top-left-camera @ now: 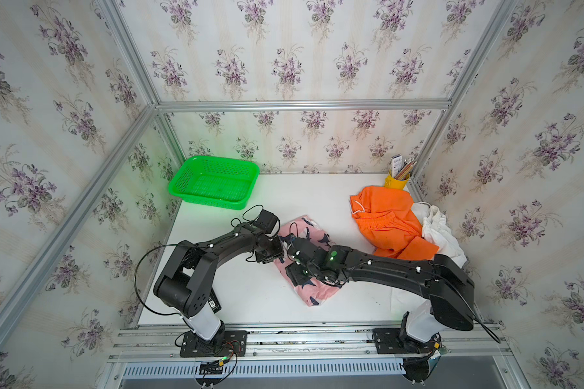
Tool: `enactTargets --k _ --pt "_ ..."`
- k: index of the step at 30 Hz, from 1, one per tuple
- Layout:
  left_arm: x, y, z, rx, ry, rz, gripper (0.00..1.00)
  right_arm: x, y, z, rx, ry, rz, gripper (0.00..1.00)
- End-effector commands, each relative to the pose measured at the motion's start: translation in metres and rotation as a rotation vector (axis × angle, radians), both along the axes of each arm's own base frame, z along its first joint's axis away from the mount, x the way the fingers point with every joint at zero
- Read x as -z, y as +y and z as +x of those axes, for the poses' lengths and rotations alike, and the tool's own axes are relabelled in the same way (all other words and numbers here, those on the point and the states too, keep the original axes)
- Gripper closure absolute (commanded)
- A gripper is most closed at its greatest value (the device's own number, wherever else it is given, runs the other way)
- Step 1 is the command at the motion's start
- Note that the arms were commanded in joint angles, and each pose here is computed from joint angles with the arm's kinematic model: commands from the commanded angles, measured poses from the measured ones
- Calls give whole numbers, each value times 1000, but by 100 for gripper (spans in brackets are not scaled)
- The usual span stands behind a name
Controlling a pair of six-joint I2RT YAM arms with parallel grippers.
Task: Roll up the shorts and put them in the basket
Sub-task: Roll the shorts at the center of the board.
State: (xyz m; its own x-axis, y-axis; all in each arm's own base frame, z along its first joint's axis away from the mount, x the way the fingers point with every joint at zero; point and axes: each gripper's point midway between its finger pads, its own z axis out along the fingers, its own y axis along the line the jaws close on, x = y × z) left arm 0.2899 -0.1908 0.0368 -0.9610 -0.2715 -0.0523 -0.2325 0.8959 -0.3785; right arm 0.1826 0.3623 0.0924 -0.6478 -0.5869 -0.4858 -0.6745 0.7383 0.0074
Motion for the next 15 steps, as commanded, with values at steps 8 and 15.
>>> enactTargets --k 8,15 --pt "4 6 -4 12 30 26 57 57 -17 -9 -52 -128 -309 28" --pt "-2 13 -7 4 33 28 53 69 -2 -26 -93 -60 -246 78"
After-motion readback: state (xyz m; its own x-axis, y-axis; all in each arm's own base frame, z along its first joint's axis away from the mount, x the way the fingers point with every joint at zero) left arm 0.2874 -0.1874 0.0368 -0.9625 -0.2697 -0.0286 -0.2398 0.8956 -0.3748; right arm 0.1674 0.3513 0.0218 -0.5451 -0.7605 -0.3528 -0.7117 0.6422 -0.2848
